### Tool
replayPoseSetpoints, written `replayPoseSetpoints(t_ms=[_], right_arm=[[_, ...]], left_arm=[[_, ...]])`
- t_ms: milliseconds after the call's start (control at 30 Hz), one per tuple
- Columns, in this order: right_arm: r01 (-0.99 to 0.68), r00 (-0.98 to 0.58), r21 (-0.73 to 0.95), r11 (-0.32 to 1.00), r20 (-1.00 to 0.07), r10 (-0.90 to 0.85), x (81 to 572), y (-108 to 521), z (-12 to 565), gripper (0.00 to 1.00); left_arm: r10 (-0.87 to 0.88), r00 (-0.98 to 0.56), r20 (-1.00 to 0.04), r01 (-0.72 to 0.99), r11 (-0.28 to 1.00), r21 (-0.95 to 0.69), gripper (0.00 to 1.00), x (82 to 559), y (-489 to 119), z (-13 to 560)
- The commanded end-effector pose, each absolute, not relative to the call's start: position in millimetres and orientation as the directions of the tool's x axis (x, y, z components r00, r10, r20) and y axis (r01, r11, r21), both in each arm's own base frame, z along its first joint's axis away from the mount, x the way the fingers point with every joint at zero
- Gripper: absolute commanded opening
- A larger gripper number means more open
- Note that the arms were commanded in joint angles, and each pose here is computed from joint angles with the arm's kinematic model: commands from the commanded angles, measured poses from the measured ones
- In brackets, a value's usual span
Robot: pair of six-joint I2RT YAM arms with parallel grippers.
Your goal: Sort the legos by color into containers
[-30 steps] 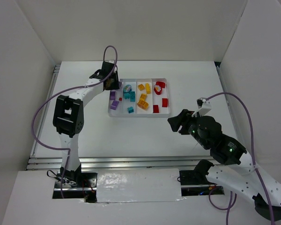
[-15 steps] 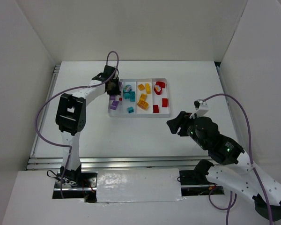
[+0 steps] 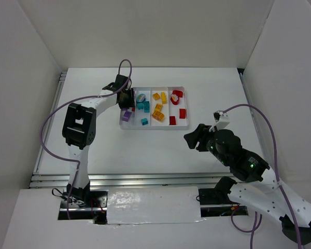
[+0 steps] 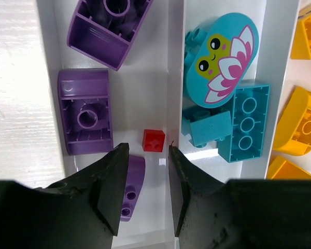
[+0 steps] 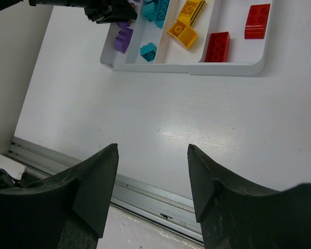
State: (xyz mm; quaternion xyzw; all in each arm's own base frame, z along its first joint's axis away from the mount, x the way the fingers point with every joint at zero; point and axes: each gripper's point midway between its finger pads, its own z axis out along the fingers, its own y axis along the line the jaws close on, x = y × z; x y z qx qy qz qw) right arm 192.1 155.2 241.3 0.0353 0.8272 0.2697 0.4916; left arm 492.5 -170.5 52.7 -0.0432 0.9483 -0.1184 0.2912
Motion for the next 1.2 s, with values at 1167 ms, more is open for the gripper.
replayPoseSetpoints(t_ms=[1167], right_arm=[[-0.241, -0.517, 0.499, 0.833, -0.792, 0.325, 190, 162, 240, 0.62]], left_arm=[[-0.074, -0.856, -0.512, -0.070, 0.997, -0.026, 0.42, 487, -155, 28]])
